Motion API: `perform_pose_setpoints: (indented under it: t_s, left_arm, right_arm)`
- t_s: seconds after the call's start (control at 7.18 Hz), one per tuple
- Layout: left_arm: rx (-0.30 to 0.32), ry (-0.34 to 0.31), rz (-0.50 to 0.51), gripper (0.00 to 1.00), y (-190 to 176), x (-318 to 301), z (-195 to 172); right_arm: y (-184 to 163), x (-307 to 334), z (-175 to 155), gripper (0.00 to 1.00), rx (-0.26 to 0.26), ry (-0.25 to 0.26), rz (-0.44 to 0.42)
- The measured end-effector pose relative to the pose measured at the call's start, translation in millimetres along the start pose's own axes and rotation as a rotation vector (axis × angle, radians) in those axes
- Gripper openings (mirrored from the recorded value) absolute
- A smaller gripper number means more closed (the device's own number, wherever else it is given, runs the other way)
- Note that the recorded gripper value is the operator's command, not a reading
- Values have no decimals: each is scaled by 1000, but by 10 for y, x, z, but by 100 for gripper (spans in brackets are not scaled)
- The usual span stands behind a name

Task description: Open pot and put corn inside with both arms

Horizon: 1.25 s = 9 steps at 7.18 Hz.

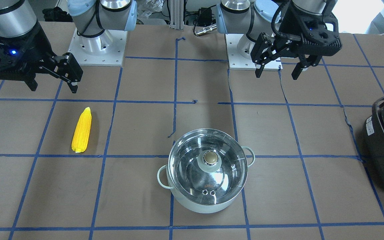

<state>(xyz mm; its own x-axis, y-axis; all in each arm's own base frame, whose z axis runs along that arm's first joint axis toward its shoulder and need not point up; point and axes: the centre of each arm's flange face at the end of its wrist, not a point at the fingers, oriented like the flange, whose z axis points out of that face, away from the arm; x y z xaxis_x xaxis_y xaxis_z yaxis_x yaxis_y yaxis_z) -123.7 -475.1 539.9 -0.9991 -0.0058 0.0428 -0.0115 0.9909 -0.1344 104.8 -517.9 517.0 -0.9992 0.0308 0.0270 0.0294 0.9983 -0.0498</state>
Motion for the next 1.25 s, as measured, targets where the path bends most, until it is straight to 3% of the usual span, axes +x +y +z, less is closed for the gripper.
perform_pose_setpoints:
  t_s: [0.84, 1.25]
  left_arm:
    - [4, -7, -3, 100, -43, -10, -4]
    - [84, -6, -9, 100, -282, 99, 91]
  right_arm:
    - [-2, 7, -2, 100, 0, 0, 1]
    - [-2, 7, -3, 100, 1, 0, 1]
